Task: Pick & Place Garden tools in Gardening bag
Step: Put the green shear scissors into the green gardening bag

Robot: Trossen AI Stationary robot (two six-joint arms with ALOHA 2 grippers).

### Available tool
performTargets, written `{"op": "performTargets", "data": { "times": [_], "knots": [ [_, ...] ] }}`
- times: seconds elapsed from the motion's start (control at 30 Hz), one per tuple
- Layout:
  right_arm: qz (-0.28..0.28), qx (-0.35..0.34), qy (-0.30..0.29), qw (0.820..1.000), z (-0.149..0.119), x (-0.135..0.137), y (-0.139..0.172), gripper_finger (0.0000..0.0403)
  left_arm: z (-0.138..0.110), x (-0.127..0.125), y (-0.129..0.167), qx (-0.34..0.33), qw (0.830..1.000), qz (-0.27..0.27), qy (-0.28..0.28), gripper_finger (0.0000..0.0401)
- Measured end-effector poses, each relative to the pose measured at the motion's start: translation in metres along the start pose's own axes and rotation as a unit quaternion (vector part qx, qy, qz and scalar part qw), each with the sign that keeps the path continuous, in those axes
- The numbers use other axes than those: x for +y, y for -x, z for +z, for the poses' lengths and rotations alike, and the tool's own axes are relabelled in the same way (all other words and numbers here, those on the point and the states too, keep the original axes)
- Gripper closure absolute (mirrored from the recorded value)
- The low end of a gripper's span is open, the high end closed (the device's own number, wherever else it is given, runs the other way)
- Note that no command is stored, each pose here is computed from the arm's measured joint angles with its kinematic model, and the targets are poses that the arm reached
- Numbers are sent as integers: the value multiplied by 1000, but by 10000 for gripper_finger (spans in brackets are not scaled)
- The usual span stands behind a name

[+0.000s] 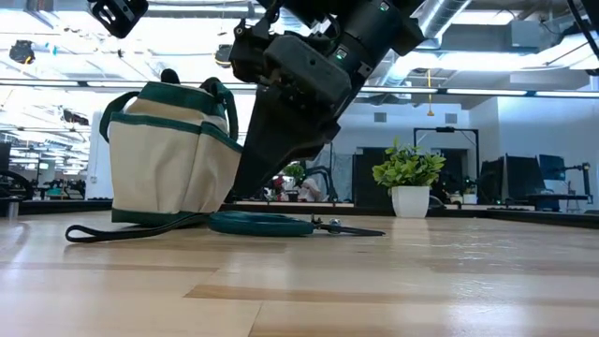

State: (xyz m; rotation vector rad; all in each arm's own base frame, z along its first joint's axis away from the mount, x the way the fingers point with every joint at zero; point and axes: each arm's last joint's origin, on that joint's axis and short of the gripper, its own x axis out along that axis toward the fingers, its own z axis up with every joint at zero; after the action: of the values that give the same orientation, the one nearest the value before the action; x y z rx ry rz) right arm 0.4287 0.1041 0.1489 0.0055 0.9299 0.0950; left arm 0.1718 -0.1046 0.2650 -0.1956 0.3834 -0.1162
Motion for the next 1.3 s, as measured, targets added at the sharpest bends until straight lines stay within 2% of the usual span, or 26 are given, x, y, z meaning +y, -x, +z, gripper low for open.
{"op": "performTargets", "data": {
  "times": [0.23,0.4,0.6,0.9,1.1,1.3],
  "knots": [
    [1,20,-4,1000,-11,-5,-25,283,0,0,0,0,1000,0,0,400],
    [0,27,-2,1000,-15,-4,-28,294,0,0,0,1,1000,1,0,400],
    [-2,31,-2,1000,-15,-5,-29,360,0,0,0,0,1000,1,0,400],
    [-14,21,10,1000,-13,-1,-21,363,0,0,1,-1,1000,0,-1,400],
    [-14,-63,45,997,10,11,0,363,4,0,8,-19,1000,0,-24,400],
    [-16,-109,62,992,21,13,9,363,9,-3,26,-57,997,10,-42,400]
  ]
}}
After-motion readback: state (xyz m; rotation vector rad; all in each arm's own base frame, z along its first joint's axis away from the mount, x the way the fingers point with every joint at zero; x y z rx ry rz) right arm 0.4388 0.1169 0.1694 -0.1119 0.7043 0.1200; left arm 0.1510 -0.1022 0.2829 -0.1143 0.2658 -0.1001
